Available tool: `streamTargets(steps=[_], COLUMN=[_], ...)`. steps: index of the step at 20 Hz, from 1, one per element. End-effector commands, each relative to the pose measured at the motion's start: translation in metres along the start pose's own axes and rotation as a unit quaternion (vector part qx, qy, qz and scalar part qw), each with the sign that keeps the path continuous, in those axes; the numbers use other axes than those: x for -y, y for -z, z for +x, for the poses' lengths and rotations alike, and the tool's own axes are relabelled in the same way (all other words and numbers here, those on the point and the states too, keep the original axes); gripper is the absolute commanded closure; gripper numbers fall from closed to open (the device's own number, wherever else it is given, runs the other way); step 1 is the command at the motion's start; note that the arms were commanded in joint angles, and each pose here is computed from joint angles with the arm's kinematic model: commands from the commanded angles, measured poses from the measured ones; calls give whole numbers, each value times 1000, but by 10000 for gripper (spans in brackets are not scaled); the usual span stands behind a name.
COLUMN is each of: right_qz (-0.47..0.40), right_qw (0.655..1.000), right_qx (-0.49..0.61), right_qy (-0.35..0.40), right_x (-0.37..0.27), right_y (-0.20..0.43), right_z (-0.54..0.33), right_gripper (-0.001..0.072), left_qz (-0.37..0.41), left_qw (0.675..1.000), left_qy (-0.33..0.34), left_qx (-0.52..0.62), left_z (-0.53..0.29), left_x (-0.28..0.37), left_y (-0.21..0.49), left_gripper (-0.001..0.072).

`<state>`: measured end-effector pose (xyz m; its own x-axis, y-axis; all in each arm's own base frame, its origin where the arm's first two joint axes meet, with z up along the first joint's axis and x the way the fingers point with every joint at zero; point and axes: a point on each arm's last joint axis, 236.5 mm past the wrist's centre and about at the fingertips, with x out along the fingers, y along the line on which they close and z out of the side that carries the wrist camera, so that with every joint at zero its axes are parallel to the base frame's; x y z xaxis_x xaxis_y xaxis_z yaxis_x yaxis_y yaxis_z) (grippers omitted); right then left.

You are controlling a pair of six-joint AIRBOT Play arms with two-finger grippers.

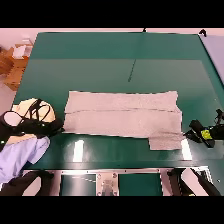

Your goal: Fold the shirts.

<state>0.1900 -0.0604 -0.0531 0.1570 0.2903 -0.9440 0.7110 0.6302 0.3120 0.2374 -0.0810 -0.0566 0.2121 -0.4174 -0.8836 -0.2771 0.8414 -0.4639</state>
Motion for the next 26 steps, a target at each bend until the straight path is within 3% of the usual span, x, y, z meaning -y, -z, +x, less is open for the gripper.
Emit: streamTargets(steps=[1, 6, 9, 15, 18, 19, 20, 21, 22, 25, 26], right_qz=[-4, -72, -93, -89, -60, -49, -45, -50, -68, -144, -150], right_qw=[1000, 989, 985, 988, 990, 989, 989, 989, 987, 980, 981], right_qx=[21, 75, 82, 62, 63, 68, 71, 74, 82, 75, 61], right_qy=[-22, -106, -118, -110, -114, -118, -118, -117, -118, -112, -107], right_x=[-20, -107, -143, -172, -173, -174, -174, -174, -173, -151, -135], right_y=[-4, -41, -66, -124, -153, -163, -169, -175, -182, -193, -191], right_z=[-21, -41, -48, -6, 28, 38, 43, 43, 34, -4, -11], right_gripper=[700, 701, 700, 700, 699, 698, 651, 457, 301, 258, 155], left_qz=[8, 36, 57, 79, 54, 44, 39, 37, 39, 32, 29], left_qw=[1000, 996, 995, 995, 996, 996, 995, 994, 993, 995, 995], left_qy=[-5, 21, 39, 43, 53, 60, 64, 66, 66, 74, 76], left_qx=[19, 77, 75, 53, 38, 44, 60, 75, 85, 64, 56], left_z=[-23, -62, -56, 11, 58, 67, 70, 66, 57, 10, -6], left_x=[5, 45, 75, 110, 110, 111, 112, 112, 111, 97, 90], left_y=[-15, -75, -109, -182, -206, -215, -226, -236, -245, -258, -261], left_gripper=[689, 689, 689, 688, 682, 406, 69, -3, -4, -4, -4])
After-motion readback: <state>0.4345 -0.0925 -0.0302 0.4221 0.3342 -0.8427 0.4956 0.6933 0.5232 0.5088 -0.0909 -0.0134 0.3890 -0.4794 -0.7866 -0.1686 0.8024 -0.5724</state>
